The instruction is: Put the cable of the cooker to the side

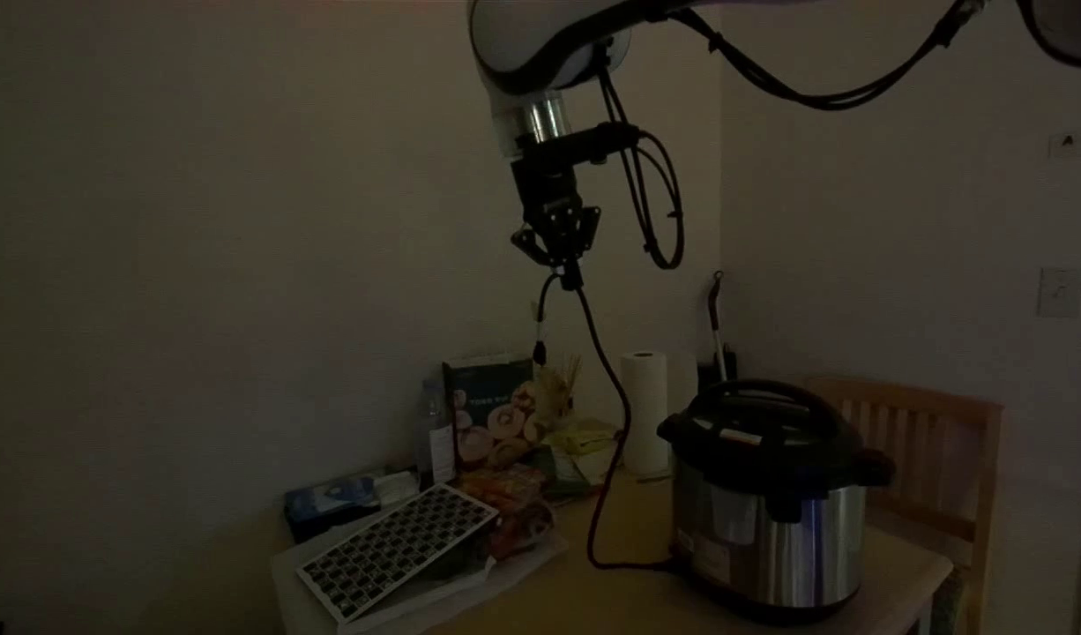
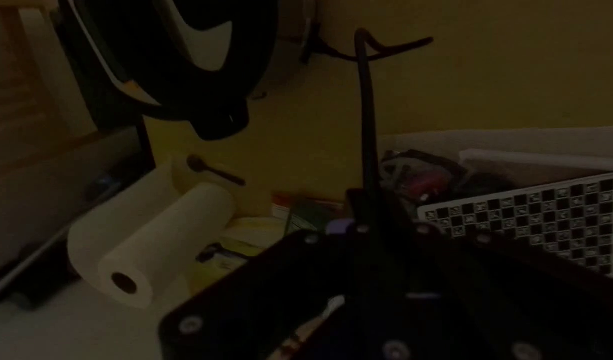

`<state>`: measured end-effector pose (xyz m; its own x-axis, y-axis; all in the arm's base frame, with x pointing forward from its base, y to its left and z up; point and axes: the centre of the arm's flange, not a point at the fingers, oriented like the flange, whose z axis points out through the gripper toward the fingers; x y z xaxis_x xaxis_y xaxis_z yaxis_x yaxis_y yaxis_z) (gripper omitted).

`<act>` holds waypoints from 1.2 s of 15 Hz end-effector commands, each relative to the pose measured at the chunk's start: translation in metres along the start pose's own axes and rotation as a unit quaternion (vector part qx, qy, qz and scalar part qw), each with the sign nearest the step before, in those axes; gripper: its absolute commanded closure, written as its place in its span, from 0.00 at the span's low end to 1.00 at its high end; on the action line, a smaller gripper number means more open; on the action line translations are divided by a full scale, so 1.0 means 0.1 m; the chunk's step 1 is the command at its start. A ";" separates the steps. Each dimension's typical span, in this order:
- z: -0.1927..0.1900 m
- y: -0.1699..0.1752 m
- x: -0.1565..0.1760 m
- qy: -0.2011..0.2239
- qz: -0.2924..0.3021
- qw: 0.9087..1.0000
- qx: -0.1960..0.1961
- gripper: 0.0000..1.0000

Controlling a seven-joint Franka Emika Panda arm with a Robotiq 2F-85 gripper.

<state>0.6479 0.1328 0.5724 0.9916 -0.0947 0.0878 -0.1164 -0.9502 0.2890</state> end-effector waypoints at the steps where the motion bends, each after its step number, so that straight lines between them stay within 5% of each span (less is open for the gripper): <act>1: -0.06 -0.09 0.00 0.004 -0.026 1.000 0.001 0.91; 9: -0.07 -0.44 0.06 0.023 -0.101 0.994 0.016 0.93; 14: -0.05 -1.28 0.04 0.075 -0.201 0.972 0.092 0.93; 18: 0.11 -1.65 -0.03 0.057 -0.282 0.947 0.143 0.92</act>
<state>0.6612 0.2810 0.5231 0.9222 0.3635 0.1320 0.3485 -0.9291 0.1235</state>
